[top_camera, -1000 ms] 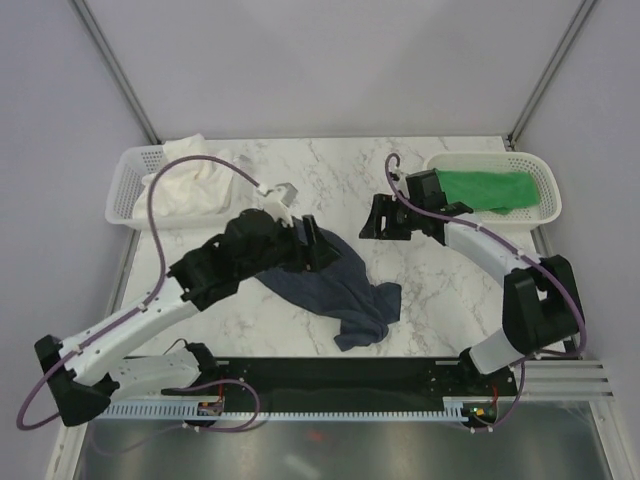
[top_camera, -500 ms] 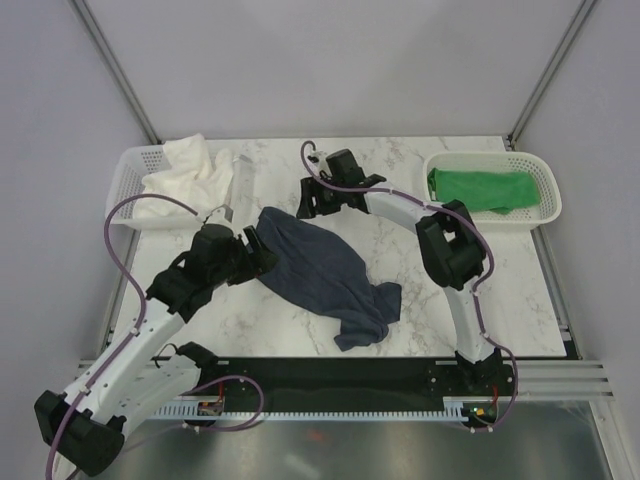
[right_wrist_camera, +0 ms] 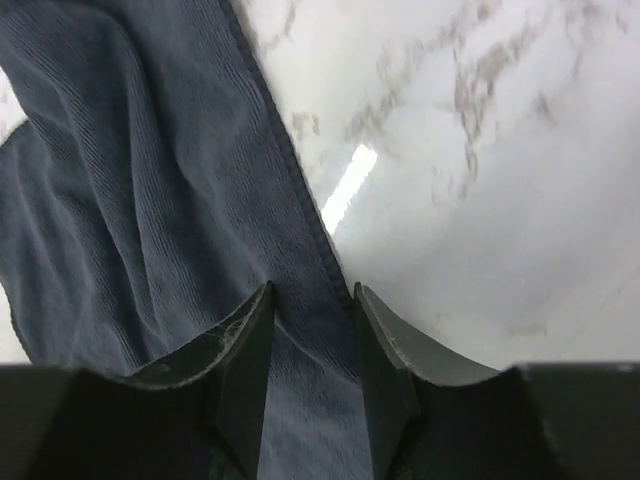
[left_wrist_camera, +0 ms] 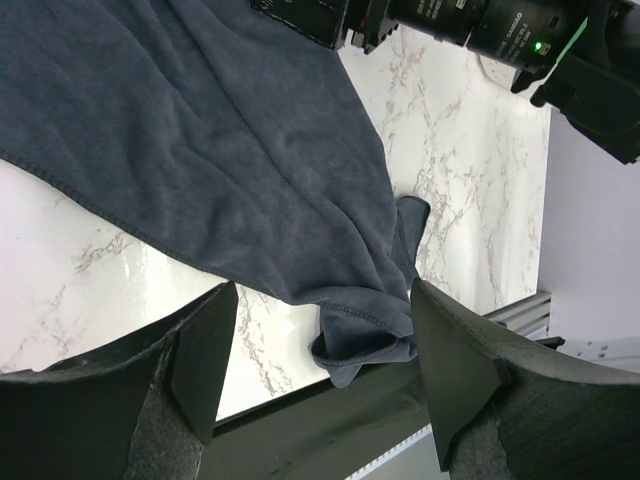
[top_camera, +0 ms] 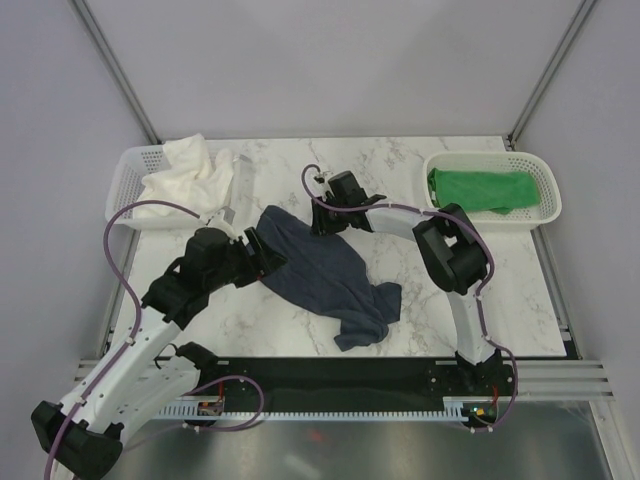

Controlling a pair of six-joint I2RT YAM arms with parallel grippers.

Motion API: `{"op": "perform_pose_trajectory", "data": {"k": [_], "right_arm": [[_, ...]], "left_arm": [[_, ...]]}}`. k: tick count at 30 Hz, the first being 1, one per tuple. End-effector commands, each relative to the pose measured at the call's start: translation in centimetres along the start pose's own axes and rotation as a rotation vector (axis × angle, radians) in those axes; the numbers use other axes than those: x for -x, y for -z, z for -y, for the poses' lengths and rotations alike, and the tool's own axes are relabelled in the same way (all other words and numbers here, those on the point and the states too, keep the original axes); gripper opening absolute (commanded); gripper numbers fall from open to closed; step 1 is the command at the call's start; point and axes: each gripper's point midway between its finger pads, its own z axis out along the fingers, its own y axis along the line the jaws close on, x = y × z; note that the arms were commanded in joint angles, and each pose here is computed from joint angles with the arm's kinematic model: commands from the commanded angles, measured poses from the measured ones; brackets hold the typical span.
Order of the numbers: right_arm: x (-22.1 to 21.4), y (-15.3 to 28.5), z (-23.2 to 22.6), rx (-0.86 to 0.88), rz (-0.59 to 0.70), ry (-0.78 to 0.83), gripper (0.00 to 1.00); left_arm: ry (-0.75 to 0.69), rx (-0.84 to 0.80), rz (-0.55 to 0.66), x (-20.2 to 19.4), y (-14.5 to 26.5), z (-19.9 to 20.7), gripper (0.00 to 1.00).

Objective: Fold and stack the towels
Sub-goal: Flatten out the crumpled towel

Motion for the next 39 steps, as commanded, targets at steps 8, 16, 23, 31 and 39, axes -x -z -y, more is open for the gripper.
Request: {"op": "perform_pose_trajectory", "data": {"k": [8, 16, 23, 31, 39], "right_arm": [[-2.4, 4.9, 3.0, -0.151, -0.03, -0.073, 0.0], [-8.0, 12.8, 6.3, -0.259, -0.025, -0.249, 0.0], [-11.8, 16.5, 6.8, -0.319, -0.018, -0.263, 0.0], [-4.5, 18.0, 6.5, -0.228, 0.111, -0.172, 0.55], [1.6, 13.5, 9.1, -0.088, 0.107, -0.139, 0.63]], "left_arm": [[0.011, -0.061, -0.003, 0.2, -0.4, 1.2, 0.77], [-0.022, -0.012, -0.048, -0.5, -2.1, 0.0, 0.77], [-0.072, 0.147, -0.03, 0.5, -4.9, -2.7, 0.77], [-0.094, 0.245, -0.015, 4.0, -10.0, -4.2, 0.77], [-0.114, 0.313, -0.115, 5.5, -15.7, -6.8, 0.74]]}}
